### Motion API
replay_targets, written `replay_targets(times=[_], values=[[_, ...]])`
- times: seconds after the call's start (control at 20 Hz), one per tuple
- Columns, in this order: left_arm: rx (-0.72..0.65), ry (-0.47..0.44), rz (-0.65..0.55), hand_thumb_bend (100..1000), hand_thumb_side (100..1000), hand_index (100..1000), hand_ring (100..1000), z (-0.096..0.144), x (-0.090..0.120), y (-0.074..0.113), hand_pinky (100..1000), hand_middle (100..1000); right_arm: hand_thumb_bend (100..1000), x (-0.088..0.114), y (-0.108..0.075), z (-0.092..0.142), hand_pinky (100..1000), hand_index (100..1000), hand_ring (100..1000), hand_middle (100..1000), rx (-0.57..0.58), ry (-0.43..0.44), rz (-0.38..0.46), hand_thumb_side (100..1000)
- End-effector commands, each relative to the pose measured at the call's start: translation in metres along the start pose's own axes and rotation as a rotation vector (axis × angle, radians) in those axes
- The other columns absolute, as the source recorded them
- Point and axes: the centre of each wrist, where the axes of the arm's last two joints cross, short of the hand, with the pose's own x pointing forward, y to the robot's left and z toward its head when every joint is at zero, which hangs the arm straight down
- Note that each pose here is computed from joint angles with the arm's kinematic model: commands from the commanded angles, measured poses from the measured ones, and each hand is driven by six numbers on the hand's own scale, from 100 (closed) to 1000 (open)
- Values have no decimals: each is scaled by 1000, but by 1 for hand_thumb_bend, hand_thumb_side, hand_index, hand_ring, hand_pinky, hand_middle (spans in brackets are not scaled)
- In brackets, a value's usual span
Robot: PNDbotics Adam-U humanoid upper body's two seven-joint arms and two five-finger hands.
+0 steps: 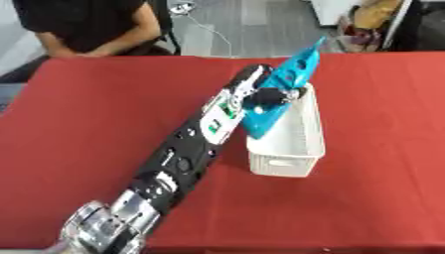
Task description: Pick up objects on the table and place them in the box.
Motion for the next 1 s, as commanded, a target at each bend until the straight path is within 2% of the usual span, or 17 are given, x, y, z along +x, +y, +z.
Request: replay_targets(times=[0.05, 0.2, 0.3, 0.35, 0.45, 0.5, 0.55, 0.6, 0.7, 0.75, 0.8, 0.9, 1.0], values=[[0, -7, -5, 100, 503, 100, 100, -1, 3, -1, 100, 100, 100, 6, 1, -10, 777, 944, 895, 882, 8, -42, -3, 976], [-10, 11, -10, 100, 506, 100, 100, -1, -3, -7, 100, 100, 100, 6, 1, -10, 777, 944, 895, 882, 9, -43, -4, 976], [-18, 25, -17, 100, 542, 108, 100, -1, -7, -10, 100, 100, 100, 6, 1, -10, 777, 944, 895, 882, 9, -44, -4, 976], [-20, 29, -22, 105, 569, 152, 100, -1, -9, -12, 100, 100, 100, 6, 1, -10, 777, 944, 895, 882, 9, -45, -3, 977], [-20, 26, -40, 267, 639, 249, 100, 0, -10, -13, 100, 123, 100, 6, 1, -10, 777, 944, 895, 882, 9, -46, -2, 976], [-14, 17, -53, 366, 694, 403, 100, 0, -10, -12, 100, 276, 100, 6, 1, -10, 777, 943, 895, 882, 8, -46, -1, 976], [-9, 10, -64, 400, 721, 487, 144, 0, -10, -12, 100, 364, 100, 6, 1, -10, 777, 944, 895, 882, 8, -46, -1, 976], [-1, 2, -79, 436, 752, 578, 265, 0, -10, -11, 124, 466, 100, 6, 1, -10, 777, 943, 895, 882, 9, -45, 0, 977], [9, -9, -111, 478, 802, 711, 467, 0, -9, -10, 307, 637, 100, 6, 1, -10, 777, 944, 895, 882, 10, -45, 0, 976], [11, -13, -127, 478, 802, 711, 467, 1, -9, -10, 307, 637, 100, 6, 0, -10, 777, 944, 895, 882, 10, -45, 1, 976], [19, -19, -144, 490, 824, 776, 592, 1, -9, -9, 449, 749, 100, 6, 0, -10, 777, 943, 894, 882, 10, -45, 1, 976], [31, -28, -173, 498, 847, 825, 707, 1, -8, -7, 583, 824, 100, 6, 0, -10, 777, 943, 894, 882, 10, -44, 2, 976], [41, -36, -198, 496, 845, 839, 745, 1, -5, -4, 628, 853, 100, 6, 0, -10, 777, 943, 894, 882, 11, -43, 2, 976]])
